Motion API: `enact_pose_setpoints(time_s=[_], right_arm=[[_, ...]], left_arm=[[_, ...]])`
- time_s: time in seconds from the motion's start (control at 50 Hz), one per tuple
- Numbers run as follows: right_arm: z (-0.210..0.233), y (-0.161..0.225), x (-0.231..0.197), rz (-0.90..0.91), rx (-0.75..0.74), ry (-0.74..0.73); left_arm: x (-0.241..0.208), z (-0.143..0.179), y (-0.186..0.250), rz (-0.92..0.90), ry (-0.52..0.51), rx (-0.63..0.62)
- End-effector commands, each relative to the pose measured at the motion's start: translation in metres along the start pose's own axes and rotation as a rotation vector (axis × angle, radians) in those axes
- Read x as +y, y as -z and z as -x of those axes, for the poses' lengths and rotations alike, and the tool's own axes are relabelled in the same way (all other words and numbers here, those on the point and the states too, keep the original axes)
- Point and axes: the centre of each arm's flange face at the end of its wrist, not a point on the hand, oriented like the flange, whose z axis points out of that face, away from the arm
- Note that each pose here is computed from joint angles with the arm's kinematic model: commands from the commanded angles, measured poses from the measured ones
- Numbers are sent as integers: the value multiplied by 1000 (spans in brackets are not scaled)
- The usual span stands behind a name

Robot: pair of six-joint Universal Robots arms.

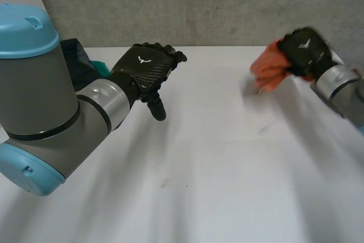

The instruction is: Fold the laundry.

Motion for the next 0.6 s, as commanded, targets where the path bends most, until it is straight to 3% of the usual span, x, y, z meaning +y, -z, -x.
enact_pose_setpoints(time_s=[0.02,0.1,0.2,0.4,0.6], right_arm=[[-104,-15,1,-198,202,-79],[-145,-10,18,-267,269,-135],[-166,-1,62,-260,275,-156],[-145,37,173,-103,170,-239],[-137,78,219,5,149,-262]], left_arm=[[0,0,0,0,0,1],[1,-1,0,1,1,1],[2,-1,0,4,1,4],[3,-1,-1,7,11,3],[8,-2,-3,19,33,6]])
